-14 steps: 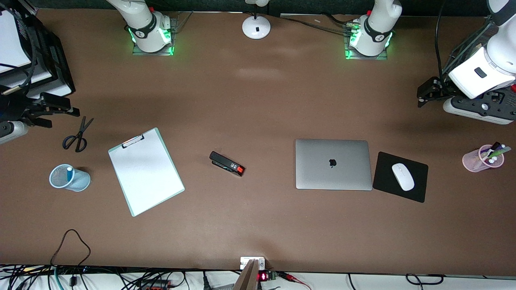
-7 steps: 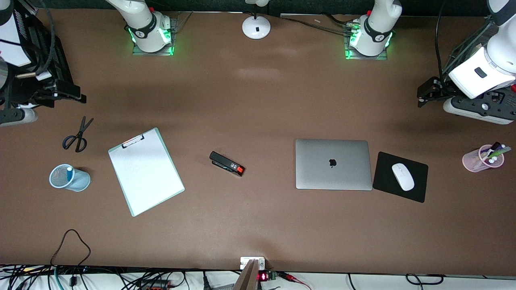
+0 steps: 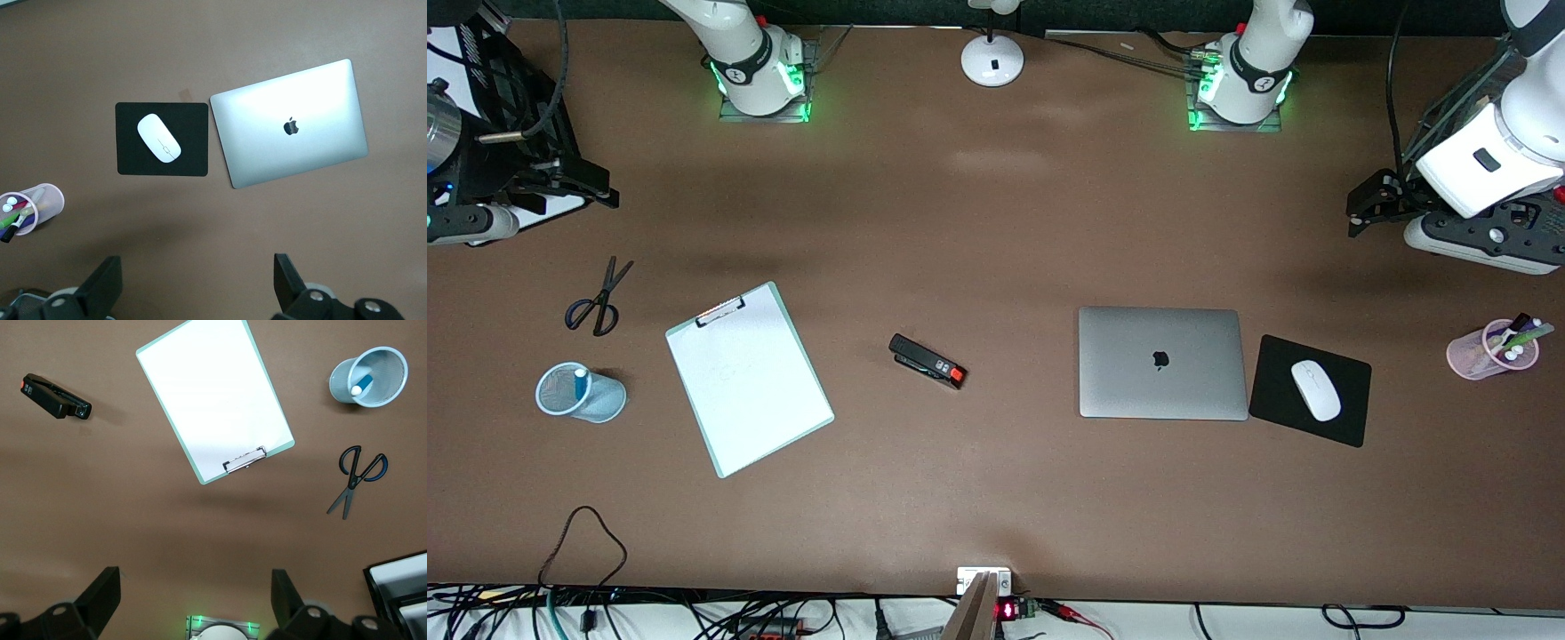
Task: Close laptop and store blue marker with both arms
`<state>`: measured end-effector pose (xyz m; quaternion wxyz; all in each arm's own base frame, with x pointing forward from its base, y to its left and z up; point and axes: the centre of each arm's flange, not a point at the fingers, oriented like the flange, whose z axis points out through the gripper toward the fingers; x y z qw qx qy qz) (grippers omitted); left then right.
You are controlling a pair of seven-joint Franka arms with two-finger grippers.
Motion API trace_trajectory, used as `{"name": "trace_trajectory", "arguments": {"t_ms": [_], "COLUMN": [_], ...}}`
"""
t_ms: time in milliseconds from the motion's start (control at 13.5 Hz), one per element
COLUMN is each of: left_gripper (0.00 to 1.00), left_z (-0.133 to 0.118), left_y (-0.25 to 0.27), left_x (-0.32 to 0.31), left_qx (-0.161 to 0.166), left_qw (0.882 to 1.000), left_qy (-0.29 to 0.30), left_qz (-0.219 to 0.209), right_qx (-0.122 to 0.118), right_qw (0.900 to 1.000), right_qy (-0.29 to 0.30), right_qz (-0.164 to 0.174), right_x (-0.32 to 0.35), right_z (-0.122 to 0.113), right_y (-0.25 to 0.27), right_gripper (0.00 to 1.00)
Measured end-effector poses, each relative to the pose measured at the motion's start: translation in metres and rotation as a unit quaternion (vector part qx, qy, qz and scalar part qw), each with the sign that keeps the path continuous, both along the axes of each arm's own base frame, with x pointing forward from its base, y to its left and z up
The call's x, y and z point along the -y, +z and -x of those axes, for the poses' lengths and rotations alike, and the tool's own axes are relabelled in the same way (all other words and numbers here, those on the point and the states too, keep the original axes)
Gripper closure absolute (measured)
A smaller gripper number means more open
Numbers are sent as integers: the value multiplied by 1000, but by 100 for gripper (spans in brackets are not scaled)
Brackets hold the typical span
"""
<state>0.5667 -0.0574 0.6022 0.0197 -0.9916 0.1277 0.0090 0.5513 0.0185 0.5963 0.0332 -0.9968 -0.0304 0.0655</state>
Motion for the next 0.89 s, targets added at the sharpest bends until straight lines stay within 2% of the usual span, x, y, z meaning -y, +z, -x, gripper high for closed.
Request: {"name": "trace_trajectory", "arguments": {"t_ms": [370, 887], "left_gripper": [0, 0], "left_z": [0, 0], "left_y": [0, 0], "left_x": [0, 0], "left_qx": [0, 0], "left_qw": [1000, 1000], "left_qy": [0, 0], "left_qz": [0, 0], "right_qx": [21, 44], "right_qw": [1000, 999], "right_qy": [-7, -9], "right_qz": [15, 21], "right_x": [8, 11], "right_z": [11, 9], "right_y": [2, 9], "right_gripper": [0, 0]}}
